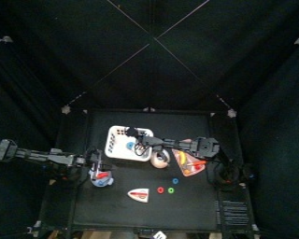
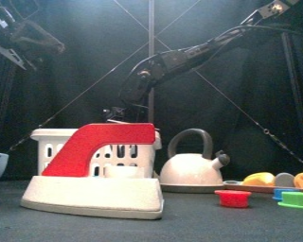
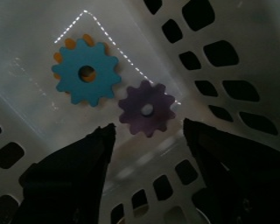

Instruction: Grab purple gear

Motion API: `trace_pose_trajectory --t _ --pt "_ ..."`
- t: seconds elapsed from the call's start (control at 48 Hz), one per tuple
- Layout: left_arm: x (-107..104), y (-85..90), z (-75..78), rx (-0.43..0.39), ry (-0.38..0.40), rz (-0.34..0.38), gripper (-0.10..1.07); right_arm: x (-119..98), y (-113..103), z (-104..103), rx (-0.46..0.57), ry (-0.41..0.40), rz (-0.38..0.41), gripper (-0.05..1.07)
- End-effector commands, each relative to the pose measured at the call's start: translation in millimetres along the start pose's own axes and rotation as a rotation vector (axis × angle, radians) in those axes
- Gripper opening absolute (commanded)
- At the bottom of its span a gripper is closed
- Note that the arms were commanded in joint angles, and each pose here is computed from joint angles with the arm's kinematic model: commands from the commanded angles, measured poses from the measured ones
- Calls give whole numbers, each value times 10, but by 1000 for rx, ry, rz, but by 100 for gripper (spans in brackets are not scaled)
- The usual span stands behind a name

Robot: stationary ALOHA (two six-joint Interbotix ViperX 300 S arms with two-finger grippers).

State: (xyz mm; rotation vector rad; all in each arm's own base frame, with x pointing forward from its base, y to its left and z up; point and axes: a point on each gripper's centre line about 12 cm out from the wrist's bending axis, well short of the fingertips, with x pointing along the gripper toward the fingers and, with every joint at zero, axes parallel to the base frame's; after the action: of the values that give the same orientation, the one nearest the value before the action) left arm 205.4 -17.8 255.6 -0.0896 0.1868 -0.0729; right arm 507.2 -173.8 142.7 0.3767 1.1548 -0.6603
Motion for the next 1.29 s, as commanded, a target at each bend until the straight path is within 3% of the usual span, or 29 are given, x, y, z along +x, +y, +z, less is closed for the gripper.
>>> trace_pose_trajectory --t 0.0,0.562,1.271 --pt "8 -1 50 1 -17 1 -3 -165 -55 118 21 -44 19 94" --pt "8 12 50 0 -16 7 -3 -105 -30 103 15 -36 17 97" --pt "8 15 52 1 -18 8 -3 170 -50 29 18 16 -4 98"
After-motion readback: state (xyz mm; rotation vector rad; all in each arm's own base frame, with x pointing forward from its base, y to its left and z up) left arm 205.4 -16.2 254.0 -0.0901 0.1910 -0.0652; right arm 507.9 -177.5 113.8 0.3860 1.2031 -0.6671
